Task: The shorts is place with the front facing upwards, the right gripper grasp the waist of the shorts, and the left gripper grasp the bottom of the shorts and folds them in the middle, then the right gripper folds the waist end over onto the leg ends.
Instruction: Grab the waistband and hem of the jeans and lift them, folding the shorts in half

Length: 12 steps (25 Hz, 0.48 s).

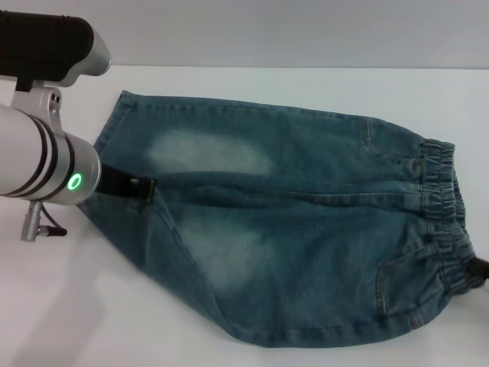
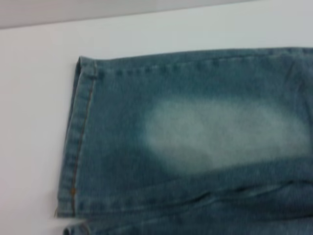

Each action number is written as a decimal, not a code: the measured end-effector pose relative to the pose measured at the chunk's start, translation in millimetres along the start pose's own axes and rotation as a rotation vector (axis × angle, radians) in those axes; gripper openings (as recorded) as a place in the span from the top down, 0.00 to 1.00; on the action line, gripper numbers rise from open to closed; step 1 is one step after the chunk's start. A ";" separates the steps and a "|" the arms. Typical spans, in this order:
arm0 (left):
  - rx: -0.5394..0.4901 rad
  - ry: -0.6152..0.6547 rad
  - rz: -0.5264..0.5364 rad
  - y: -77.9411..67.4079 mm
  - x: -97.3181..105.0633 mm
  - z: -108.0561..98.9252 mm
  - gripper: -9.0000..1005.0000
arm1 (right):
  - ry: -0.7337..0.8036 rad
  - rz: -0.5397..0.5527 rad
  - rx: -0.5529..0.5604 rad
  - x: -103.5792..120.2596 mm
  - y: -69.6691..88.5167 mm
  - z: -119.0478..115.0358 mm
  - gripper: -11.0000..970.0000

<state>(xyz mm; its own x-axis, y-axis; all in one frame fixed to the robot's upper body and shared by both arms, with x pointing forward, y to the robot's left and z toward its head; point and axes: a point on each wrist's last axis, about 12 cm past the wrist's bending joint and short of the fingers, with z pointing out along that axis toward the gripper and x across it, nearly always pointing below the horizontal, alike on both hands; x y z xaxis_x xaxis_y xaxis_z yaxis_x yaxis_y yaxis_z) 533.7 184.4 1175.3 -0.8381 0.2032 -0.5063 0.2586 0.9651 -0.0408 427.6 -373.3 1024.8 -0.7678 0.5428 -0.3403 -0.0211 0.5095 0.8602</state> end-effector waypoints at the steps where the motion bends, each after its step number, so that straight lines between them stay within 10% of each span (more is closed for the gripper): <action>1: 0.002 -0.007 0.001 -0.4 -1.0 -0.2 0.95 | -0.010 -0.003 -0.016 -1.4 1.9 -0.4 0.99; 12: 0.020 -0.209 -0.049 13.8 -9.8 1.6 0.94 | -0.186 0.002 -0.184 -17.9 18.9 -5.3 0.99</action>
<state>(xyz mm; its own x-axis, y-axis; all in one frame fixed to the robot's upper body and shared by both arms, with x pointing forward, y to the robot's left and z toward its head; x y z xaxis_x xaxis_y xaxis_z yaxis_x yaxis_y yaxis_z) 546.2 195.4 1178.3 -0.7323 0.1155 -0.6711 0.2315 0.9690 -0.0858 437.6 -377.0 1049.1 -0.6377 0.6654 -0.3879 -0.1487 0.3879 0.9097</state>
